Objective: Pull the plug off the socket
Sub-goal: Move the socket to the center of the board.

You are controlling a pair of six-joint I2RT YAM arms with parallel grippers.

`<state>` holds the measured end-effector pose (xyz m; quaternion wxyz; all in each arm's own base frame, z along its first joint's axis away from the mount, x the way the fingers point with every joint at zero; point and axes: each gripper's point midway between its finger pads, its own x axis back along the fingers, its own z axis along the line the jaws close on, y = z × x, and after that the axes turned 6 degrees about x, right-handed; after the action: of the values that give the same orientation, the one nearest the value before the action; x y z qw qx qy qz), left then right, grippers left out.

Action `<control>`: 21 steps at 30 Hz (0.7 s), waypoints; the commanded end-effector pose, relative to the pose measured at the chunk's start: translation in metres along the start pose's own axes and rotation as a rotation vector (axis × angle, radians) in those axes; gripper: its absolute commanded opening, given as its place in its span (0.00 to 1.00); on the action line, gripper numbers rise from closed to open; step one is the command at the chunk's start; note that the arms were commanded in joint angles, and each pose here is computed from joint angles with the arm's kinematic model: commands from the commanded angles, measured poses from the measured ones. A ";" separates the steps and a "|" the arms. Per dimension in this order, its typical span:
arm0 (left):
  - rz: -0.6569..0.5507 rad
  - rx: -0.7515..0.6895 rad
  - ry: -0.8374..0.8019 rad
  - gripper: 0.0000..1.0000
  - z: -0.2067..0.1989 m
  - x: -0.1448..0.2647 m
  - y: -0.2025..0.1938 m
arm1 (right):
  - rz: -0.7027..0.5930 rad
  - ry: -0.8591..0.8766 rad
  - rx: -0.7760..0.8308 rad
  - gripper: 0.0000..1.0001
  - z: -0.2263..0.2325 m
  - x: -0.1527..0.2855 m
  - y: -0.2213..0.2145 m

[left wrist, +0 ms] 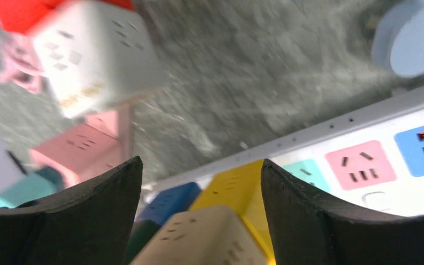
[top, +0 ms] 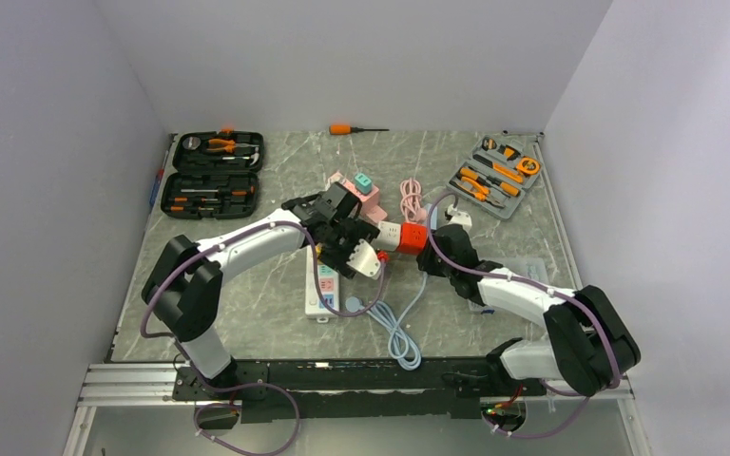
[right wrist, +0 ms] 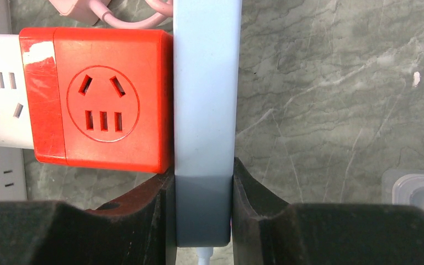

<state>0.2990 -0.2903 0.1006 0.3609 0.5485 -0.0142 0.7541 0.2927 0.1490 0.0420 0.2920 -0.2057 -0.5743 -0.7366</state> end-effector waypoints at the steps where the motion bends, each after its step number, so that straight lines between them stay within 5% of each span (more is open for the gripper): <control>1: 0.250 0.109 -0.171 0.81 -0.057 -0.014 -0.081 | -0.137 0.067 -0.038 0.09 0.019 0.010 0.040; 10: 0.405 0.199 -0.208 0.77 -0.071 -0.010 -0.126 | -0.130 0.099 -0.017 0.09 0.024 0.019 0.033; 21: 0.421 0.230 -0.207 0.77 -0.098 0.017 -0.137 | -0.144 0.109 0.009 0.08 0.028 0.028 0.042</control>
<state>0.3437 -0.2199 0.0790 0.2479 0.5225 -0.0586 0.8137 0.2788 0.1538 0.0545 0.3045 -0.1840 -0.5771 -0.7351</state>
